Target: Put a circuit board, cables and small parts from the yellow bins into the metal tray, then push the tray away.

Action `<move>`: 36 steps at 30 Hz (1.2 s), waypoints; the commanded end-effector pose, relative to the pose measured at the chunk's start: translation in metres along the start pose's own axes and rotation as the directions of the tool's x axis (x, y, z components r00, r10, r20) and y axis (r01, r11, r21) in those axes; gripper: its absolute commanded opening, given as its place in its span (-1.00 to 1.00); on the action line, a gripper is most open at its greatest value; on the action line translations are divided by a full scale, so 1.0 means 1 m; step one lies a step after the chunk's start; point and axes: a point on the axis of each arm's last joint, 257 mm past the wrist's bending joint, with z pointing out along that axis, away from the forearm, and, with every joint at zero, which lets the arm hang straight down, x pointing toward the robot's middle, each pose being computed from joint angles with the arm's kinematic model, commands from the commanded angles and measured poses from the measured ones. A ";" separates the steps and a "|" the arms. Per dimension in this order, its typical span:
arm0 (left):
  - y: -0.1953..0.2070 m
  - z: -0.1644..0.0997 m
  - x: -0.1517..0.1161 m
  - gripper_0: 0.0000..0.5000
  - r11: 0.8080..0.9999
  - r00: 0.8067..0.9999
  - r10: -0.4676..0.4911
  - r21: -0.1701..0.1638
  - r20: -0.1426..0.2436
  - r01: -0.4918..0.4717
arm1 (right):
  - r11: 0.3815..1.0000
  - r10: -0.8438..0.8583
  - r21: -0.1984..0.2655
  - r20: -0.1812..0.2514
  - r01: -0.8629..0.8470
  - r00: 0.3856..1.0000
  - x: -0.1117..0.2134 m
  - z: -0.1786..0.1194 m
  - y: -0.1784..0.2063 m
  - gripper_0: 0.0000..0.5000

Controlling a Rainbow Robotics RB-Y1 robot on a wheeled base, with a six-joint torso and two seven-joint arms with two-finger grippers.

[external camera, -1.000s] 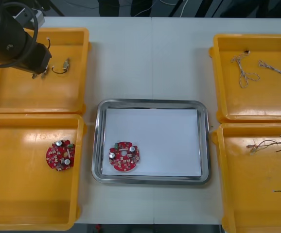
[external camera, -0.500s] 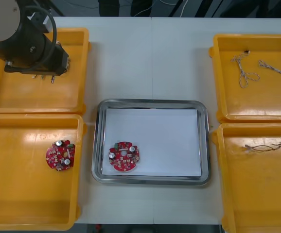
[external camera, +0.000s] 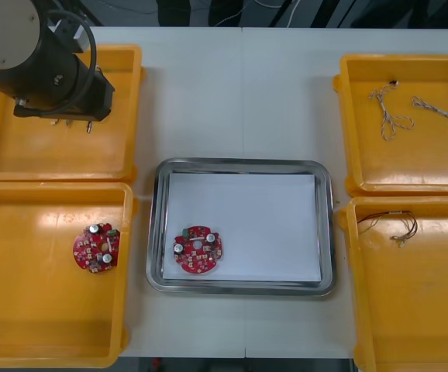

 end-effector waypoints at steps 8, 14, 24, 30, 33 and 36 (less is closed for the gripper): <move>-0.007 -0.006 -0.002 -1.00 1.000 1.000 0.017 0.002 0.024 -0.017 | 0.999 -0.037 0.015 0.045 0.037 0.998 -0.014 -0.012 0.004 -1.00; -0.008 -0.005 -0.001 -1.00 1.000 1.000 0.019 0.006 0.022 -0.019 | 0.996 -0.088 -0.013 0.051 0.089 0.995 -0.020 -0.011 0.021 -1.00; -0.008 -0.006 -0.001 -1.00 1.000 1.000 0.018 0.009 0.021 -0.018 | 0.971 -0.218 -0.080 0.075 0.224 0.973 -0.031 -0.012 0.065 -1.00; -0.007 -0.006 -0.001 -1.00 1.000 1.000 0.015 0.009 0.021 -0.015 | 0.933 -0.323 -0.144 0.068 0.330 0.944 -0.026 -0.011 0.100 -1.00; -0.007 -0.006 -0.002 -1.00 1.000 1.000 0.014 0.010 0.022 -0.014 | 0.908 -0.381 -0.160 0.063 0.386 0.922 -0.022 -0.009 0.113 -1.00; -0.007 -0.006 -0.001 -1.00 1.000 1.000 0.015 0.009 0.021 -0.015 | 0.865 -0.467 -0.168 0.077 0.473 0.881 -0.022 -0.009 0.124 -1.00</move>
